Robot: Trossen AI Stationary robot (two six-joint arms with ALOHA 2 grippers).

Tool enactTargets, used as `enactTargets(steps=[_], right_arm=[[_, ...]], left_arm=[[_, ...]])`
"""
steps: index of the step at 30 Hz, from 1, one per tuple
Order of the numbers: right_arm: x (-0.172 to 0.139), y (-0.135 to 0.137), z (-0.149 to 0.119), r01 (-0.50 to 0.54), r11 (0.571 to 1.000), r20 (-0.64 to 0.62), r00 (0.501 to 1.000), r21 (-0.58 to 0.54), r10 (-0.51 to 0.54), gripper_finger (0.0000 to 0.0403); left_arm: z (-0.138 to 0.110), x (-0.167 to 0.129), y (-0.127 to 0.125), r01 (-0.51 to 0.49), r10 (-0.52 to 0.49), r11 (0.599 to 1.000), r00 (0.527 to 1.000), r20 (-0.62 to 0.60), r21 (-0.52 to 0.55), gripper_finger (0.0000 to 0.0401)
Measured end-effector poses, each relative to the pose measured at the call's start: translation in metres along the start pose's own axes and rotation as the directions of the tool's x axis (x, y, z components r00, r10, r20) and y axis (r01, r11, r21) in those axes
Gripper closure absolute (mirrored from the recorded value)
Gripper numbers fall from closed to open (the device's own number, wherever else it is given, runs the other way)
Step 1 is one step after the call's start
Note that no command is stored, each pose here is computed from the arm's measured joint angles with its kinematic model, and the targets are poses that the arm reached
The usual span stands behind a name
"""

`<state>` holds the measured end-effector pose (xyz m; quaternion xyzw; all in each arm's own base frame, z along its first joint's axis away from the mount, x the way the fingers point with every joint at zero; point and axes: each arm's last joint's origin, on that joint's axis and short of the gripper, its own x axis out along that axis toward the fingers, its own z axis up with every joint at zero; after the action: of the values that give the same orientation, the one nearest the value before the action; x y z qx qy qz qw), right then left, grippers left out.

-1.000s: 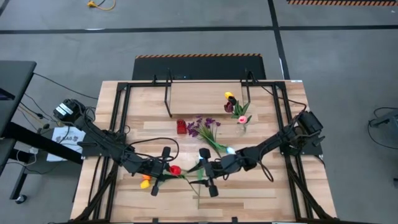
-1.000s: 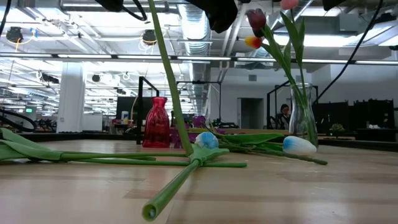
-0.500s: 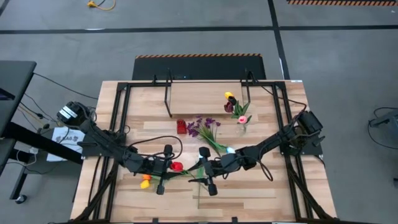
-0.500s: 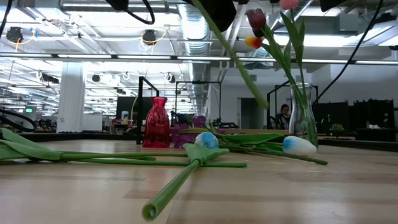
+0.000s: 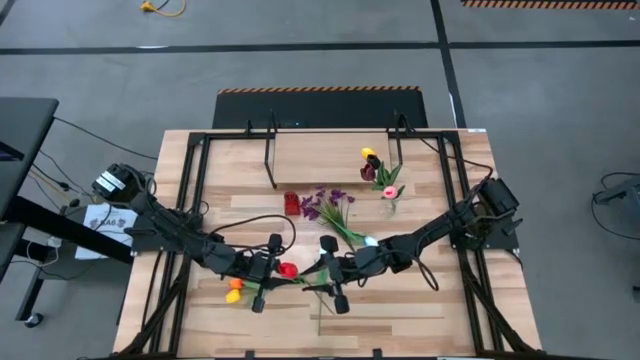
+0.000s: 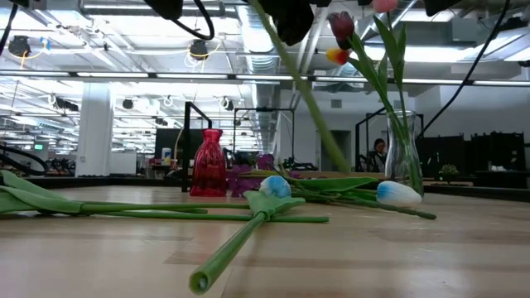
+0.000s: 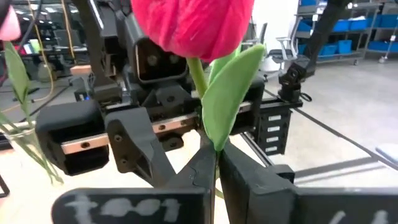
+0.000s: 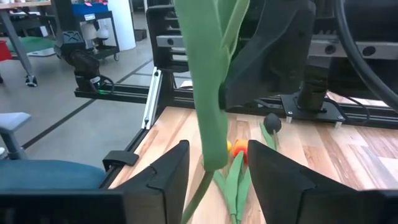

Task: Pick and place flowers into a vace then onto a shelf
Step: Put the red flower into the transparent vase

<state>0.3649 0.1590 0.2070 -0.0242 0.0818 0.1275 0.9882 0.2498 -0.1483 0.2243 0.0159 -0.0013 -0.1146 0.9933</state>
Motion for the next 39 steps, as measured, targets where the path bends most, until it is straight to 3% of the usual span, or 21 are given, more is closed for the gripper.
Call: enactTargets(steps=[9,16,27,31,39], right_arm=[[0.0,0.0,0.0,0.0,1.0,0.0,1.0,0.002,0.0,0.0279],[0.001,-0.007,0.0,0.0,0.996,-0.003,1.0,0.093,0.0,0.0388],[0.001,-0.01,-0.001,0.015,0.994,-0.014,1.0,0.105,-0.014,0.0399],[0.001,-0.01,-0.001,0.02,0.994,-0.017,1.0,0.105,-0.018,0.04],[0.001,-0.011,-0.002,0.026,0.994,-0.026,0.999,0.104,-0.024,0.0401]], left_arm=[[-0.001,0.0,0.0,0.002,-0.002,1.0,1.0,-0.009,0.003,0.0401],[-0.001,0.0,0.0,-0.004,0.004,1.0,1.0,-0.01,0.003,0.0401],[-0.001,0.0,0.001,-0.041,0.041,0.999,0.999,-0.011,-0.03,0.0399],[-0.001,0.0,0.001,-0.042,0.041,0.998,0.999,-0.007,-0.038,0.0371],[-0.003,0.0,0.0,-0.022,0.02,0.996,0.999,-0.026,-0.082,0.0274]])
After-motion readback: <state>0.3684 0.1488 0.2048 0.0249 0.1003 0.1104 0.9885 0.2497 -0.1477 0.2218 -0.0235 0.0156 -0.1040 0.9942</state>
